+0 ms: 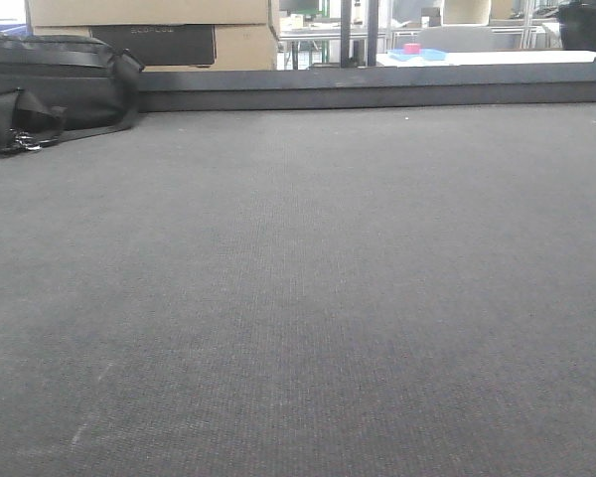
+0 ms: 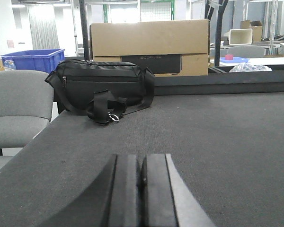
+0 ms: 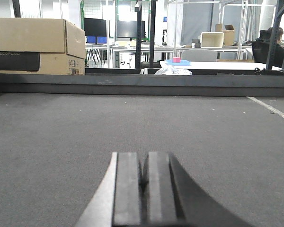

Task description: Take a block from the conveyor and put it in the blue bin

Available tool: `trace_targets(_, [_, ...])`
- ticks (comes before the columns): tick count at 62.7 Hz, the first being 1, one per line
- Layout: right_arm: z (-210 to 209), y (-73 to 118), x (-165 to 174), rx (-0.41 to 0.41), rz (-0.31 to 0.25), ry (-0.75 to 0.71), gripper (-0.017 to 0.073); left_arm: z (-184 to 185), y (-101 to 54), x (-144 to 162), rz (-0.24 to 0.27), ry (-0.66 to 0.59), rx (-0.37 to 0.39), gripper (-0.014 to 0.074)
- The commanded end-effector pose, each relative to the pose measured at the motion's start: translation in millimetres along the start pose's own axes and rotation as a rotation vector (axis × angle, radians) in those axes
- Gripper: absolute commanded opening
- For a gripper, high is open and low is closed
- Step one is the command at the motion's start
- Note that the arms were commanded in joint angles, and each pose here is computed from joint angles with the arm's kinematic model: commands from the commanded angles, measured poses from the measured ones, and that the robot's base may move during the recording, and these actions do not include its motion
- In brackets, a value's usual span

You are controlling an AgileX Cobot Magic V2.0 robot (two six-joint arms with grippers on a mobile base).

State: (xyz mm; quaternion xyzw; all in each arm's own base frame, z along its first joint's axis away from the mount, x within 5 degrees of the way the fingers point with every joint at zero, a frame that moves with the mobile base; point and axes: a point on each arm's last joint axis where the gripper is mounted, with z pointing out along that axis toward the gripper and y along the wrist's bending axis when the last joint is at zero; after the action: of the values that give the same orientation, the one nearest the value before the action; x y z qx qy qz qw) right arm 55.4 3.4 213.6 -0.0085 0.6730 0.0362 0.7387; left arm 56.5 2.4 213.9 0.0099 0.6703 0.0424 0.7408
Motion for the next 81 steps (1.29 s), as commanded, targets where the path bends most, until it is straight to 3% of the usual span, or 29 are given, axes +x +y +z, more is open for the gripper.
trace_targets(1, [0.5, -0.3, -3.5, 0.004, -0.006, -0.037, -0.0162, -0.5, -0.1, -3.3, -0.006, -0.029, 0.004, -0.0111])
trace_targets(14, [-0.6, -0.9, -15.0, 0.011, -0.006, -0.164, -0.0162, -0.7, 0.0, -4.0, -0.013, -0.005, 0.005, -0.0111])
trace_targets(29, [-10.9, 3.9, -68.0, -0.017, -0.008, -0.059, -0.0162, -12.4, 4.2, -61.4, -0.006, 0.038, 0.009, -0.0111])
trace_targets(44, [16.3, 9.6, -120.3, -0.046, 0.018, 0.238, -0.0162, 6.6, 7.8, -123.8, -0.023, 0.185, 0.026, -0.0111])
trace_targets(56, [66.7, 12.9, -137.1, -0.065, 0.02, 0.628, -0.0162, 58.2, 8.7, -145.1, -0.021, 0.555, 0.053, -0.0111])
trace_targets(66, [109.3, 14.4, -139.1, -0.076, 0.022, 0.904, -0.0162, 98.0, 8.5, -151.8, -0.022, 0.819, 0.074, -0.0111])
trace_targets(81, [161.0, 13.2, -105.4, -0.072, 0.029, 1.159, -0.0162, 144.9, 7.4, -142.6, -0.024, 0.944, 0.083, -0.0111])
